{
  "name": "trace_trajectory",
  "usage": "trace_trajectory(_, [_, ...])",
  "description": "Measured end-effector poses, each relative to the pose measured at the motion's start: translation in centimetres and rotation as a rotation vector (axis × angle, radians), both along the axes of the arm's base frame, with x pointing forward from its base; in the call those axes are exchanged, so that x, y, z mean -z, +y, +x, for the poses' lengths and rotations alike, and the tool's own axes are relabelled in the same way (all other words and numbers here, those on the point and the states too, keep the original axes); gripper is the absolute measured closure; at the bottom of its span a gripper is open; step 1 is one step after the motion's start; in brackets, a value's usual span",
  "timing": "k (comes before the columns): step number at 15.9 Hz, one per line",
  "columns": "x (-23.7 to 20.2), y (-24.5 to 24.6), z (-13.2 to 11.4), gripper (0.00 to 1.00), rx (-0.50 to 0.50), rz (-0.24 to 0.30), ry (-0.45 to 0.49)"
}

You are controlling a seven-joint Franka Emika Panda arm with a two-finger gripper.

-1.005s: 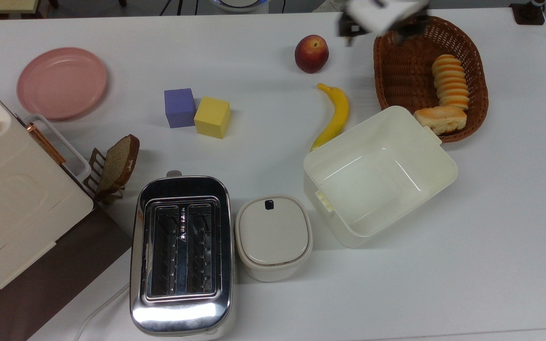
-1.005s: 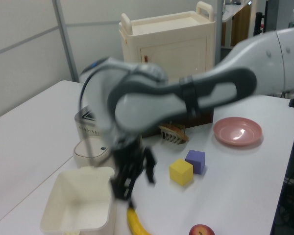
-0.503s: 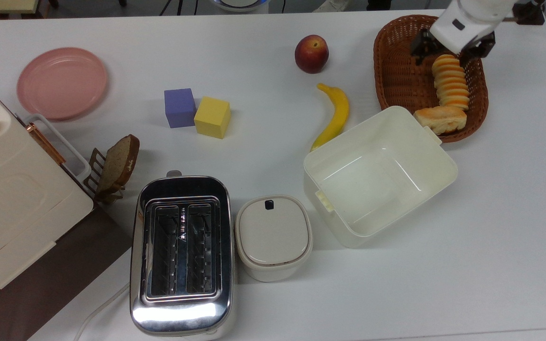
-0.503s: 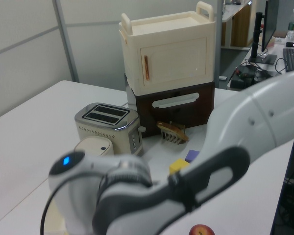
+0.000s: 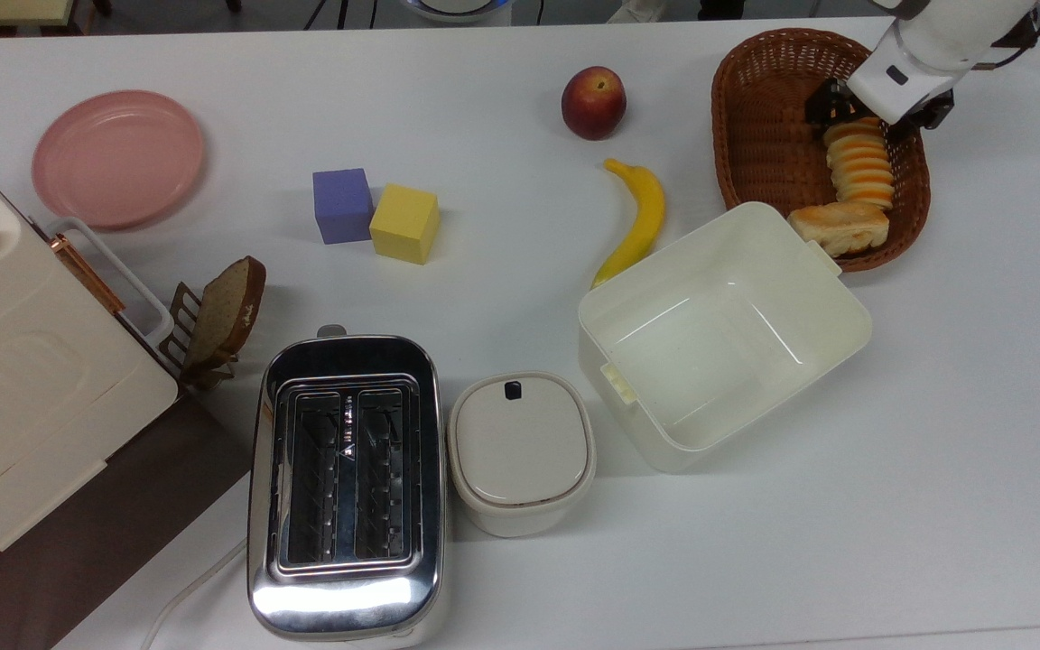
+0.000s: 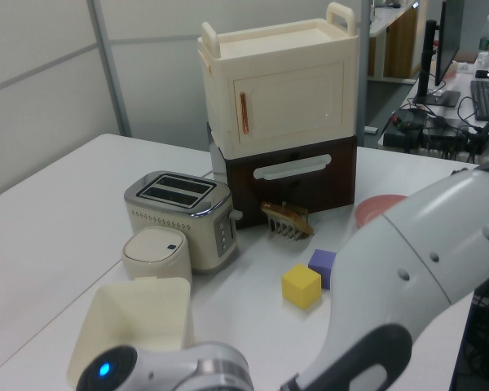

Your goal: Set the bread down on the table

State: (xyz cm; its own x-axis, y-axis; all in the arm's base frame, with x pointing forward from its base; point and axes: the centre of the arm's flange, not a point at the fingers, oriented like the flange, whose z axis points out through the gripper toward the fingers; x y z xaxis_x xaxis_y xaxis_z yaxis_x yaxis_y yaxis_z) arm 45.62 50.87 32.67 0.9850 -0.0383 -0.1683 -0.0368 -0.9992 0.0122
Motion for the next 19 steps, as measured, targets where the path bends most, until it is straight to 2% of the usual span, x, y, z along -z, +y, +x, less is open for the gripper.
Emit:
trace_trajectory(2, [0.8, 0.7, -0.5, 0.02, 0.014, -0.004, -0.003])
trace_trajectory(4, [1.3, 1.1, -0.8, 0.19, 0.014, -0.009, -0.006])
trace_trajectory(8, [0.4, 1.3, -0.6, 0.63, 0.015, 0.002, -0.022])
trace_trajectory(12, [-1.3, -0.5, 0.8, 0.99, 0.034, -0.005, -0.018])
trace_trajectory(16, [-4.8, -5.4, 3.2, 1.00, 0.011, -0.039, 0.042])
trace_trajectory(19, [-8.6, -9.5, 4.0, 1.00, -0.053, -0.049, 0.104])
